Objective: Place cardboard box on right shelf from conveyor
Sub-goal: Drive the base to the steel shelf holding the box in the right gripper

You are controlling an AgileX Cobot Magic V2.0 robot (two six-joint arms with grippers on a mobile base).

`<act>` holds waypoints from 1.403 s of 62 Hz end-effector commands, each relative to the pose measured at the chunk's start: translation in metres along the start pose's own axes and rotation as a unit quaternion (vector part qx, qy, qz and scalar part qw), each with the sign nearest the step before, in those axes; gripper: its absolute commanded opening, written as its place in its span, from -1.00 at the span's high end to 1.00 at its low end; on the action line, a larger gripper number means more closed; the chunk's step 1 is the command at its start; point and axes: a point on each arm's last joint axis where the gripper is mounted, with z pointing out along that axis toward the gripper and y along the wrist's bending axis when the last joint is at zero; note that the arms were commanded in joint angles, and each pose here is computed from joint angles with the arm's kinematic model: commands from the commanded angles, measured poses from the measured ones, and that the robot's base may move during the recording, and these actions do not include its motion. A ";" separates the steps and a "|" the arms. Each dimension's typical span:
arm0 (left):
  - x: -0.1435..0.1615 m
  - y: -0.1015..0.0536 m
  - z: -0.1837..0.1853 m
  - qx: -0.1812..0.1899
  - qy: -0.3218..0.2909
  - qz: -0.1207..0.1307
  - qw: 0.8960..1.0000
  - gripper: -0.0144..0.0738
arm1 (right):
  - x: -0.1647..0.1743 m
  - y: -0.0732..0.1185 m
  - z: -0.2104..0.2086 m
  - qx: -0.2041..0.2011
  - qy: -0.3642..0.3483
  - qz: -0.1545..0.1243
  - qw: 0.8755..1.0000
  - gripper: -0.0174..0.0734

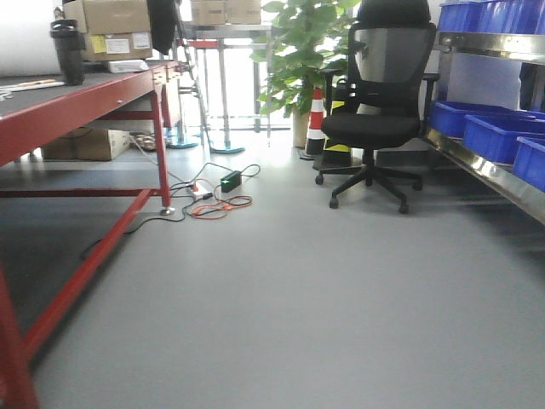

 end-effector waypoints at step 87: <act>-0.005 0.000 0.000 0.000 -0.041 -0.002 0.999 0.94 | -0.017 -0.001 -0.001 0.006 -0.059 0.000 0.998 0.50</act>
